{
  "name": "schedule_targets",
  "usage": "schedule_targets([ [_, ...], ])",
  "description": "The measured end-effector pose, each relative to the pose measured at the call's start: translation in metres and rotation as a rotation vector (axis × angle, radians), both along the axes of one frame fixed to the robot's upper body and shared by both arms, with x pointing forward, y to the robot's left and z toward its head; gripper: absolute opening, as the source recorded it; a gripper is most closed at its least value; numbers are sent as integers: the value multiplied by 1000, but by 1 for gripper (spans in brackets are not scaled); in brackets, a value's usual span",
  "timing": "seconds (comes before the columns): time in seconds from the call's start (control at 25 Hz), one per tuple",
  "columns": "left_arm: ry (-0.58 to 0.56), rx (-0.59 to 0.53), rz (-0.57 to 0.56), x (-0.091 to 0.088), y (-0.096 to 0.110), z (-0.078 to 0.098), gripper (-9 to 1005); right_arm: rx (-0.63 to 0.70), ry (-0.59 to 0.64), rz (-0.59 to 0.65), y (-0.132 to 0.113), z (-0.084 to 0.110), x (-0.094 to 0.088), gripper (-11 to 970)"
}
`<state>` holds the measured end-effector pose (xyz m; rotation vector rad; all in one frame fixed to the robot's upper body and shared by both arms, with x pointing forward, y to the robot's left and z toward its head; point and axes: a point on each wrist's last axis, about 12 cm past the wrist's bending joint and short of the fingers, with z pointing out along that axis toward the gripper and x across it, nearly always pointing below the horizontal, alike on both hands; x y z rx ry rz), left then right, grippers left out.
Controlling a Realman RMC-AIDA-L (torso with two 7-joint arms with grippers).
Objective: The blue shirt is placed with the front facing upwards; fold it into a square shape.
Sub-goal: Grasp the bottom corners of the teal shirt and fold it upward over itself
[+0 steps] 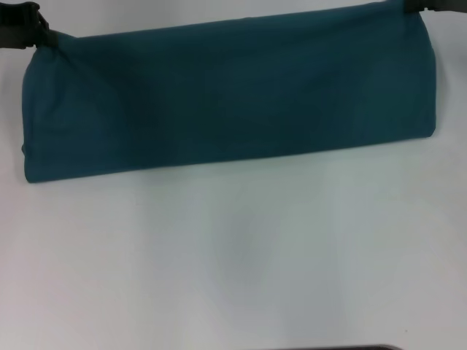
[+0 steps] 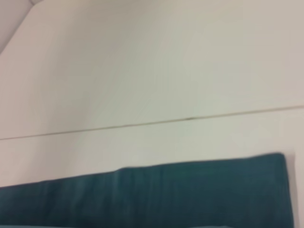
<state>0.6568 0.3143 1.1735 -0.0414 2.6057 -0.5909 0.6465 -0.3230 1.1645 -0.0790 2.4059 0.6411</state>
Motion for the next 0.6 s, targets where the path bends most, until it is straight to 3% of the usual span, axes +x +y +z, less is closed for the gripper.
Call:
schedule_targets([
  [0.6,-55,32,63,6,-14,-22,54,-101,-88,-85,22,-27,16,58],
])
